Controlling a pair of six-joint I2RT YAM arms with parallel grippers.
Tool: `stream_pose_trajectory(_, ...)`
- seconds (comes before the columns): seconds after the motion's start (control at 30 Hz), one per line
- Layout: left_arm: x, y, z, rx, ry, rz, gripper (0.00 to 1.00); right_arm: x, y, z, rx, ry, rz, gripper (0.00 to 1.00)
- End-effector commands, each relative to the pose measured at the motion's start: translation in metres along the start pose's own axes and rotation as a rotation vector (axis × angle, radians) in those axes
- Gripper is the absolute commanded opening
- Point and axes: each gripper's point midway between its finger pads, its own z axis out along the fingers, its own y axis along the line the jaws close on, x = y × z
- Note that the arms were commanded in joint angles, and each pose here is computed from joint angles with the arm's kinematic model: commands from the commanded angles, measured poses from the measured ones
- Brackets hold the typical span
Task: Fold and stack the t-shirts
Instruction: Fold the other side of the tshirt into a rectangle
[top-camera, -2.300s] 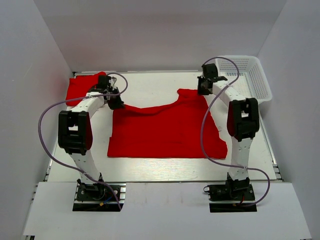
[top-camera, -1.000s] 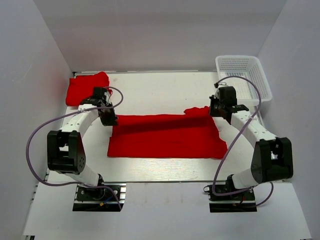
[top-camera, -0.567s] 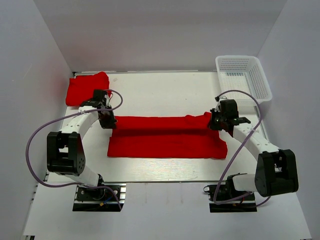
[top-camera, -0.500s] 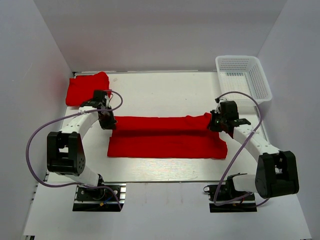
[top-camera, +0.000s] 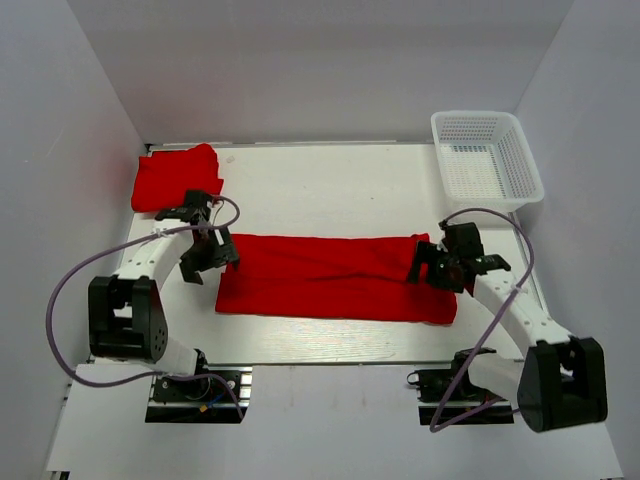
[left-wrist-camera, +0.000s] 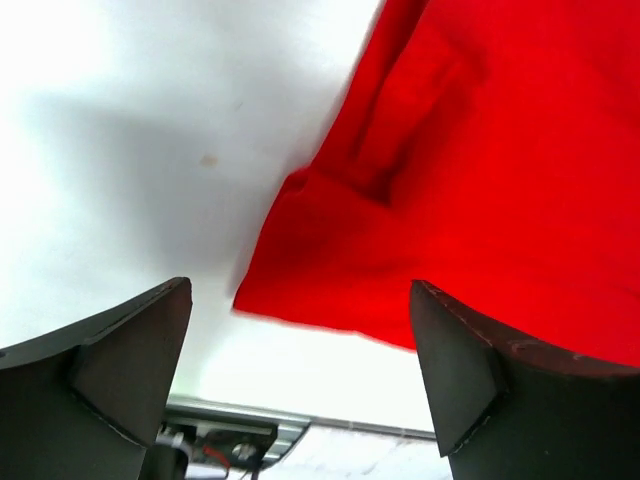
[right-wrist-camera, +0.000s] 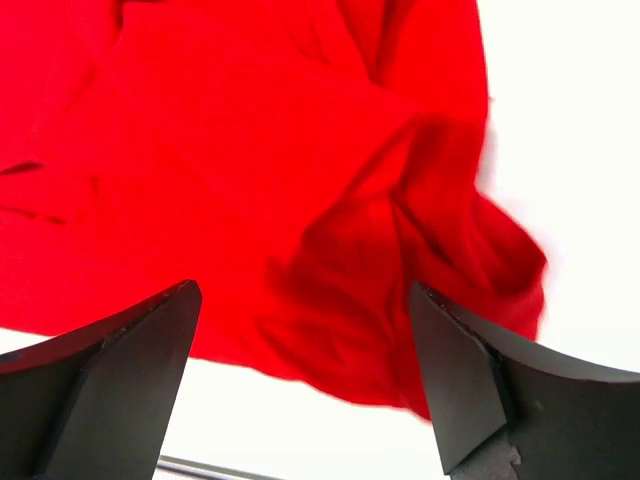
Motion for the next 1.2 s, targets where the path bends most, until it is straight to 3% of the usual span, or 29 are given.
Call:
stream_pose_trajectory(0.0,-0.022,0.003,-0.039,-0.007,-0.121,-0.034,1.0,0.0,-0.003,-0.023,0.039,-0.004,0.024,0.9)
stream_pose_trajectory(0.23,-0.073,-0.035,-0.067,0.142,-0.288,-0.007,1.0,-0.042,0.017,-0.046,-0.036,-0.139,-0.054,0.9)
stream_pose_trajectory(0.43,-0.083,-0.092,-0.049,0.398,-0.241,0.091,1.0,-0.061,0.059,-0.042,-0.244,-0.146,-0.225,0.9)
stream_pose_trajectory(0.57,-0.074,-0.11,-0.022,0.475,-0.172,0.114,1.0,-0.075,0.084,-0.038,-0.314,-0.172,-0.353,0.9)
stream_pose_trajectory(0.67,-0.065,-0.113,-0.003,0.471,-0.126,0.12,1.0,-0.081,0.104,-0.034,-0.357,-0.167,-0.429,0.9)
stream_pose_trajectory(0.93,-0.037,-0.105,0.023,0.425,-0.037,0.124,1.0,-0.074,0.121,0.007,-0.276,-0.073,-0.515,0.9)
stream_pose_trajectory(1.17,-0.016,-0.094,0.04,0.397,0.022,0.115,1.0,-0.067,0.117,0.033,-0.166,-0.027,-0.502,0.9)
